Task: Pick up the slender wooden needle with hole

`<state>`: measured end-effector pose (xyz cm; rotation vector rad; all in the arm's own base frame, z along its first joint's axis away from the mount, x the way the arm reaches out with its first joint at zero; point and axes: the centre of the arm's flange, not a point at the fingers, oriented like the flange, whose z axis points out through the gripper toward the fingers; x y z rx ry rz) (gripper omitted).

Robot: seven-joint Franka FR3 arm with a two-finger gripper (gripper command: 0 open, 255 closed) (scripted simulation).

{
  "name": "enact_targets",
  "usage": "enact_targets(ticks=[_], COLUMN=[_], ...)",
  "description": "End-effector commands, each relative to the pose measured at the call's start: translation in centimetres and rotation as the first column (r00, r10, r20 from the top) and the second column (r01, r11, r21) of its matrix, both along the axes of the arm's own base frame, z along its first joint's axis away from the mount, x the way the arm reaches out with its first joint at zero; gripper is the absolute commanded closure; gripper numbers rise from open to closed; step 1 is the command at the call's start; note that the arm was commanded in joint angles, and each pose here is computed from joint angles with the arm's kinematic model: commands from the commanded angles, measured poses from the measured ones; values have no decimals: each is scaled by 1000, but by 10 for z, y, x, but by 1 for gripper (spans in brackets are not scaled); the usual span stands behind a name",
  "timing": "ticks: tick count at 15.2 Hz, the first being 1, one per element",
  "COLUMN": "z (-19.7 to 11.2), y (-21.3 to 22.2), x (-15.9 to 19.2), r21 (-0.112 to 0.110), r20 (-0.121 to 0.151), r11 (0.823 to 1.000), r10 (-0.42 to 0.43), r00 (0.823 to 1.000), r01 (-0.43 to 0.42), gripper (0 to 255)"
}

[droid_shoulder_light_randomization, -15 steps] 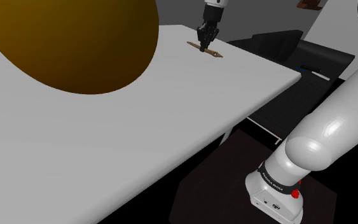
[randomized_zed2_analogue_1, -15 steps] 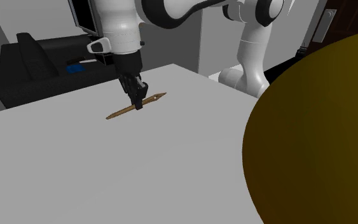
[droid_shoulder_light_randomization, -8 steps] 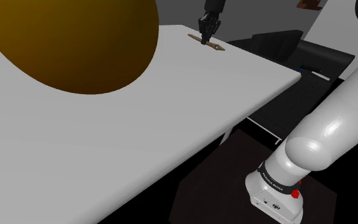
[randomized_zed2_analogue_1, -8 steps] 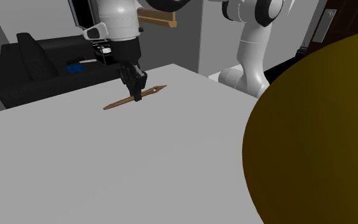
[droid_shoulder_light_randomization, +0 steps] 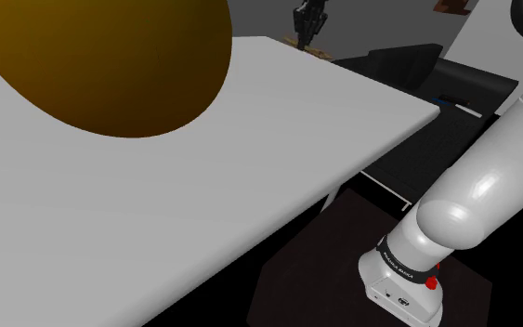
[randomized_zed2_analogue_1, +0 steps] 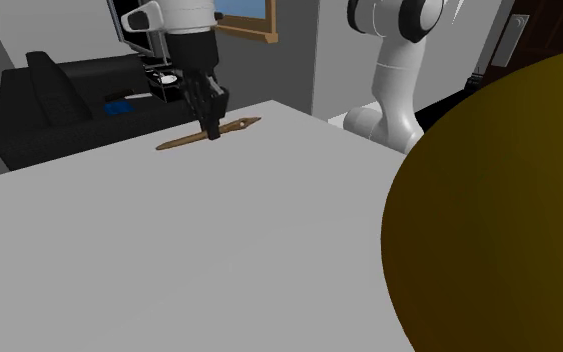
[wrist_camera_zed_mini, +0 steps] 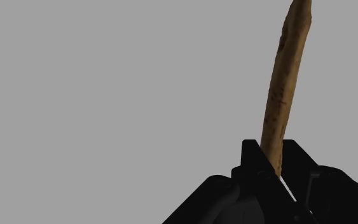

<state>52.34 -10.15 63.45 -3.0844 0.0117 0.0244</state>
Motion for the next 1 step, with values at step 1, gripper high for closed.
enact_targets(ticks=[1], z=[2], y=[0], x=[0], r21=[0], r20=[0], r11=[1000], r10=[0], r00=[1000], r01=[0], gripper=[255])
